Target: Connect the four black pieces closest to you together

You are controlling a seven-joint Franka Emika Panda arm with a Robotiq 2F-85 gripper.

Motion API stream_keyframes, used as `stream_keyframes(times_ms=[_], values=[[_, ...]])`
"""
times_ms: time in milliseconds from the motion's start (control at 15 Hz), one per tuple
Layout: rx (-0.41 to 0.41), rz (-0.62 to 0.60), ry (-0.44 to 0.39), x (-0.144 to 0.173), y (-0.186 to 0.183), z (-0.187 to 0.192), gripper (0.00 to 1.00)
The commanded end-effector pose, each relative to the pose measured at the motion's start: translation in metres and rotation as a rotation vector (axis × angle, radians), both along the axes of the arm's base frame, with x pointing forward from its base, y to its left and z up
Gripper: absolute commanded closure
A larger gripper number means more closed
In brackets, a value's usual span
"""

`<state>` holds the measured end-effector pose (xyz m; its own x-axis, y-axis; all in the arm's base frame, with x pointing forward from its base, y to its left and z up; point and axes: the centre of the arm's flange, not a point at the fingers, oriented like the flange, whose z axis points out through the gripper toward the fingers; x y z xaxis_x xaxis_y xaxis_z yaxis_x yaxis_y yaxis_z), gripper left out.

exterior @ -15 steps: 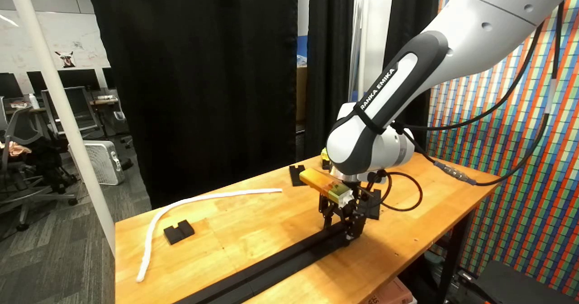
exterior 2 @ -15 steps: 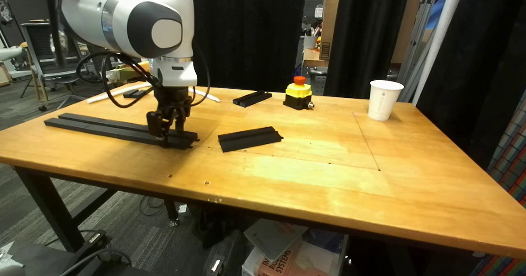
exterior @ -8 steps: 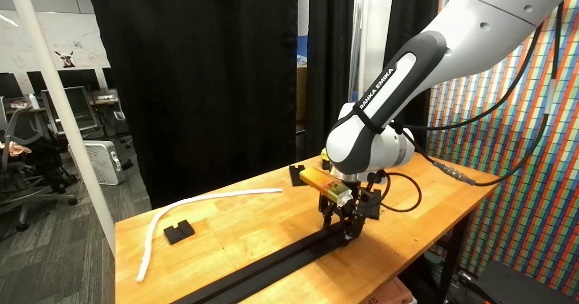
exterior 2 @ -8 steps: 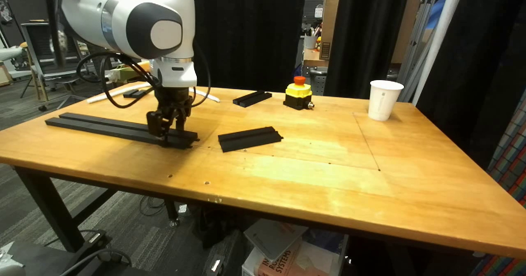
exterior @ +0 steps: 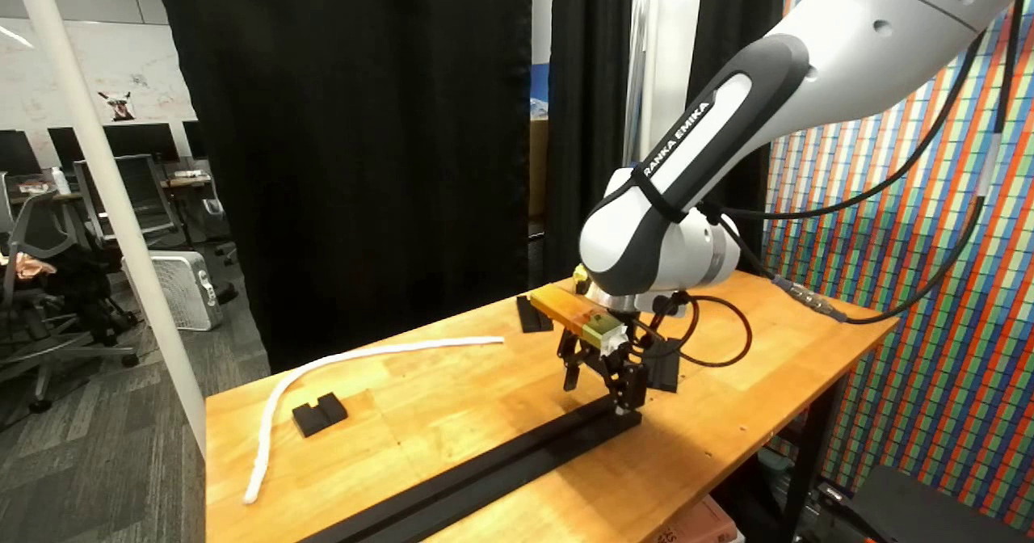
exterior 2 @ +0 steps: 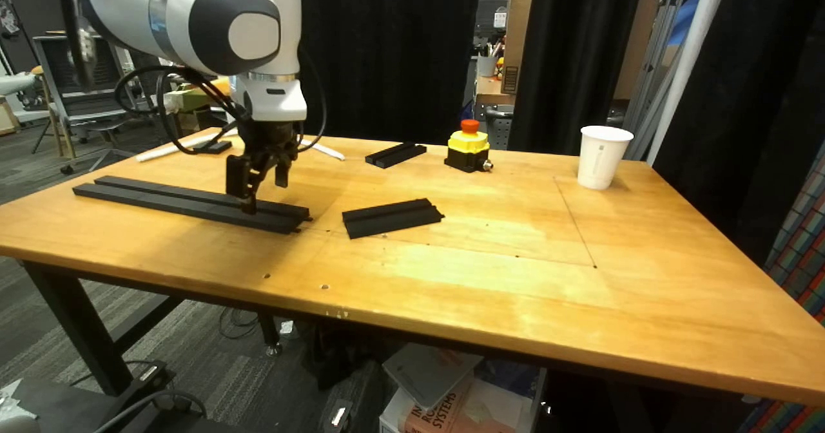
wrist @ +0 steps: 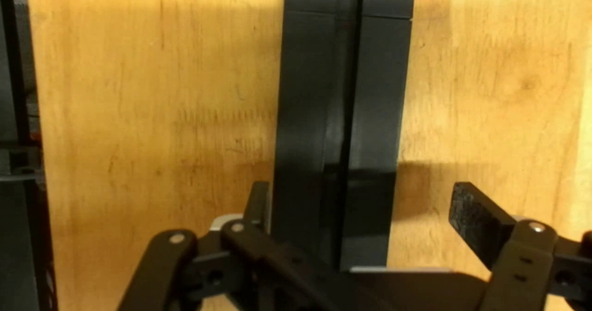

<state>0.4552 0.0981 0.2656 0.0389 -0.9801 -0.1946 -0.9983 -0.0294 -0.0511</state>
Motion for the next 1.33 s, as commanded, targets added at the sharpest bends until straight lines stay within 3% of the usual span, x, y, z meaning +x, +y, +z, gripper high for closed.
stream_keyframes(times_ms=[0,267,533,867,1267], values=[[-0.062,0.108,-0.044,-0.007,-0.016,0.053,0.0],[-0.15,0.241,-0.044,-0.014,-0.065,0.083,0.0],[-0.179,0.361,-0.098,-0.012,-0.125,0.099,0.0],[-0.101,0.574,-0.136,-0.008,-0.172,0.086,0.0],[-0.032,0.792,-0.141,0.005,-0.177,0.051,0.0]])
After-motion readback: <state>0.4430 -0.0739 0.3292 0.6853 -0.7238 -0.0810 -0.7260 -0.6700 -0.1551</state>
